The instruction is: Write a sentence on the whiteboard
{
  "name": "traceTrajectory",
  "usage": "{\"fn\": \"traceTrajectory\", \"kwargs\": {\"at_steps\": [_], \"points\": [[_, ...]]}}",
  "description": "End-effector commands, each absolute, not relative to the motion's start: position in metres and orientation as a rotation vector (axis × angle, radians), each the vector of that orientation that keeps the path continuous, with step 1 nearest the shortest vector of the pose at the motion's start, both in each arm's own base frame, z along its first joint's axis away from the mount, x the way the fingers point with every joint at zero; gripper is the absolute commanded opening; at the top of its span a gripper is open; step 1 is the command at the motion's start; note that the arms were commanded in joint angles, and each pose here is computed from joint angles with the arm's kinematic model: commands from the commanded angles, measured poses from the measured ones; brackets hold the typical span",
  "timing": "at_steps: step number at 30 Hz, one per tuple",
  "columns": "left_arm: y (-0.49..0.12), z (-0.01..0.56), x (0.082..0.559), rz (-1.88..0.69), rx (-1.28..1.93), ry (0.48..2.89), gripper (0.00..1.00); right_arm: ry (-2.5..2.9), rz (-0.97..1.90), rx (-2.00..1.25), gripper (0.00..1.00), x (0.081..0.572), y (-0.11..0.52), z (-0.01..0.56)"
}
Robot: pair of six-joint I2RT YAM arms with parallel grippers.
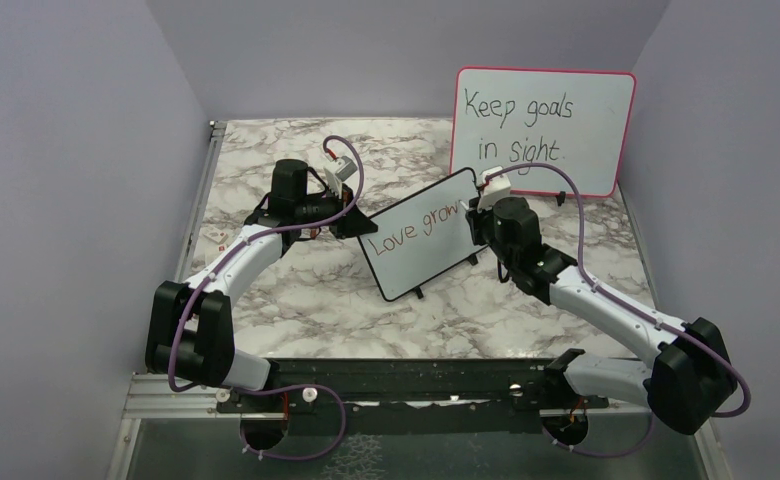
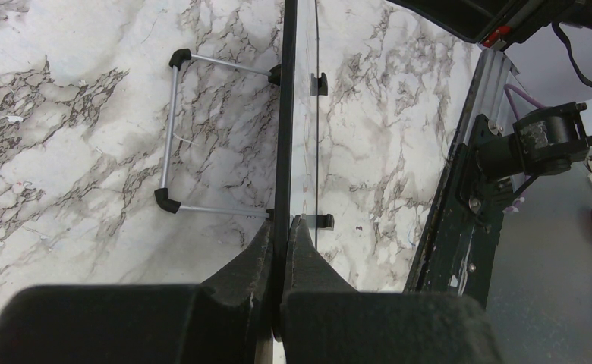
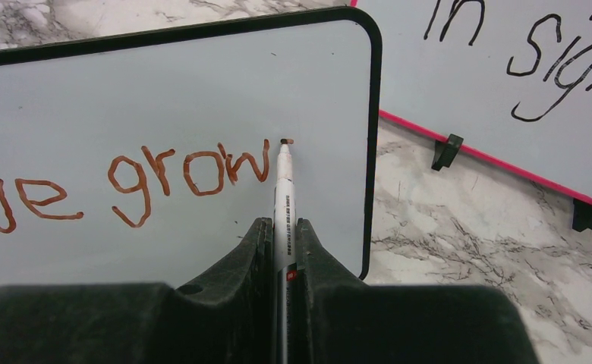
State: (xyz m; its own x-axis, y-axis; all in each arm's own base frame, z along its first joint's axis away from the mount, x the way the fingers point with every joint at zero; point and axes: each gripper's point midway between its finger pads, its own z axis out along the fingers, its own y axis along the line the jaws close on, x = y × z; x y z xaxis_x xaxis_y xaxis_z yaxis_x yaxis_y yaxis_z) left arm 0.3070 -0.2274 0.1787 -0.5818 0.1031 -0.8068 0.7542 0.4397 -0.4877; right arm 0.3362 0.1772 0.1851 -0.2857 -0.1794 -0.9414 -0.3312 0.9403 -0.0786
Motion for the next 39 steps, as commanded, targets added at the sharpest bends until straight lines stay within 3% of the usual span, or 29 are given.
{"fn": "traceTrajectory", "kwargs": {"at_steps": [1, 39], "points": [[-0.204, 0.121, 0.313, -0.938, 0.697, 2.168, 0.00, 1.859, 0.203, -0.384, 0.00, 0.333, 0.183, 0.190], [-0.202, 0.121, 0.313, -0.929, 0.693, 2.170, 0.00, 1.966, 0.118, -0.347, 0.01, 0.325, 0.164, 0.161]]}}
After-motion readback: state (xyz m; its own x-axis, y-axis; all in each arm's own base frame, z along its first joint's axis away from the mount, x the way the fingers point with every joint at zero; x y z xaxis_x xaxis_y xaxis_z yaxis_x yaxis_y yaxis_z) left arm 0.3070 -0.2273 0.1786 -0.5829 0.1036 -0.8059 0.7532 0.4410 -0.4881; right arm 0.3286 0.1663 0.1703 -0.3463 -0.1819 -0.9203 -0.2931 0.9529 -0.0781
